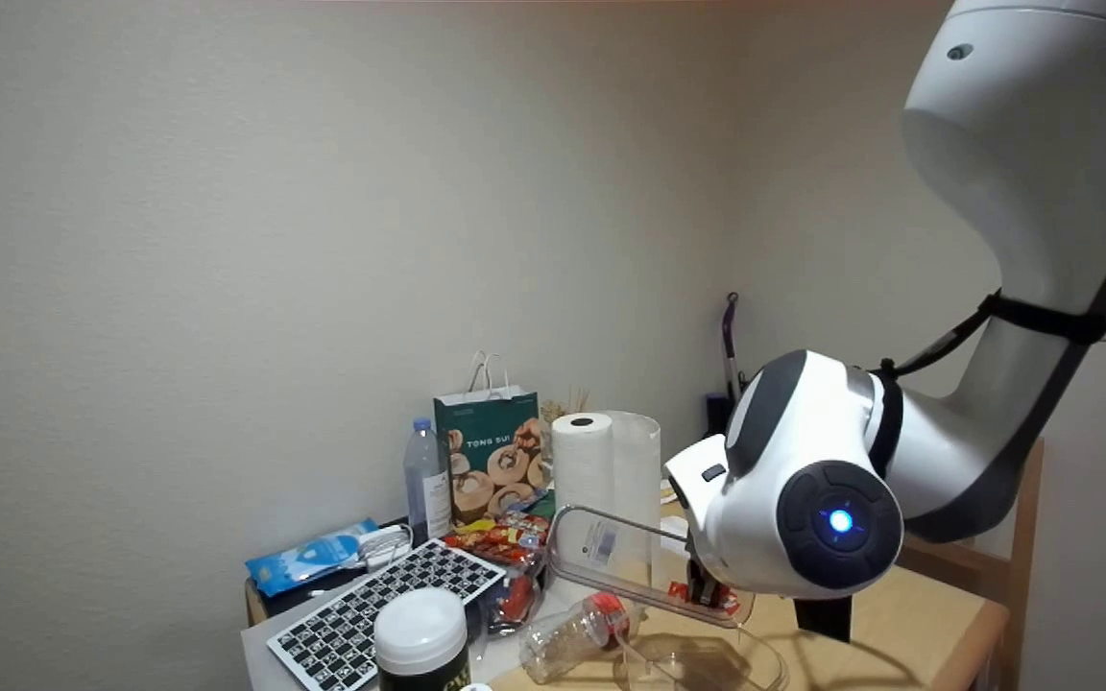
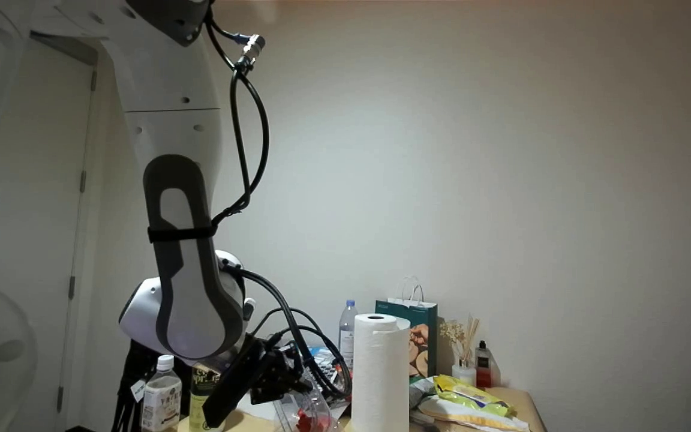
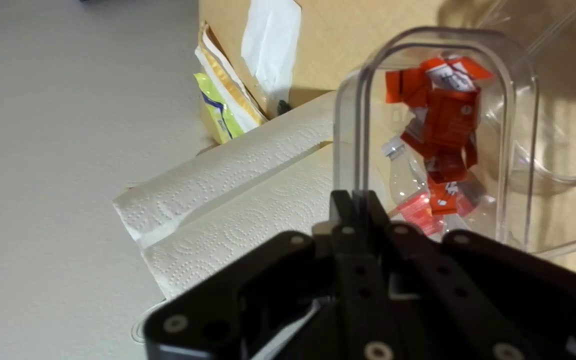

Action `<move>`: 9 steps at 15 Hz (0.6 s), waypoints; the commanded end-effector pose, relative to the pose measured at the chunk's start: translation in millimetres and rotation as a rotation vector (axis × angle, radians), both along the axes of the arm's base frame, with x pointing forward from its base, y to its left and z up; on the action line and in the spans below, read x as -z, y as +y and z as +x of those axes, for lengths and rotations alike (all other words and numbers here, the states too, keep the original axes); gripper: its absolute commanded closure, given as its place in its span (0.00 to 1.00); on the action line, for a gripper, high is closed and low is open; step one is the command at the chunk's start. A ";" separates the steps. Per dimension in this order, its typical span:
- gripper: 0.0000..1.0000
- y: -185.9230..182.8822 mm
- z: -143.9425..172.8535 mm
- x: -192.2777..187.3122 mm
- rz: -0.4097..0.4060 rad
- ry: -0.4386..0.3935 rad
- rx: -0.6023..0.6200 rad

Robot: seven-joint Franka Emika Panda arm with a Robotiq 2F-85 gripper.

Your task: Pour the content from one plastic container to another

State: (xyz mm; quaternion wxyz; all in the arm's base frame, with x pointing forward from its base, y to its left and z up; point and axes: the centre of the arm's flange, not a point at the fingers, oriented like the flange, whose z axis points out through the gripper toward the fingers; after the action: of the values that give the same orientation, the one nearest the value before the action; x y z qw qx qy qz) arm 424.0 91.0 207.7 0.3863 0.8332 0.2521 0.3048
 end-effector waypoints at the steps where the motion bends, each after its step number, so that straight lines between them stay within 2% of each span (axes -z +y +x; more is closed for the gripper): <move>1: 0.94 17.5 7.2 8.7 -0.167 -0.040 0.091; 4: 0.94 30.9 8.2 12.9 -0.302 -0.035 0.148; 5: 0.94 36.0 8.4 11.2 -0.292 -0.003 0.137; 6: 0.94 23.9 1.7 14.1 -0.245 -0.037 0.132; 9: 0.94 29.8 2.5 17.9 -0.244 -0.028 0.125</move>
State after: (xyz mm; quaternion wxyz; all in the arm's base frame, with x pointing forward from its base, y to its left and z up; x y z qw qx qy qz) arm 426.5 120.8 189.7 0.5066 0.7898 0.2293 0.2588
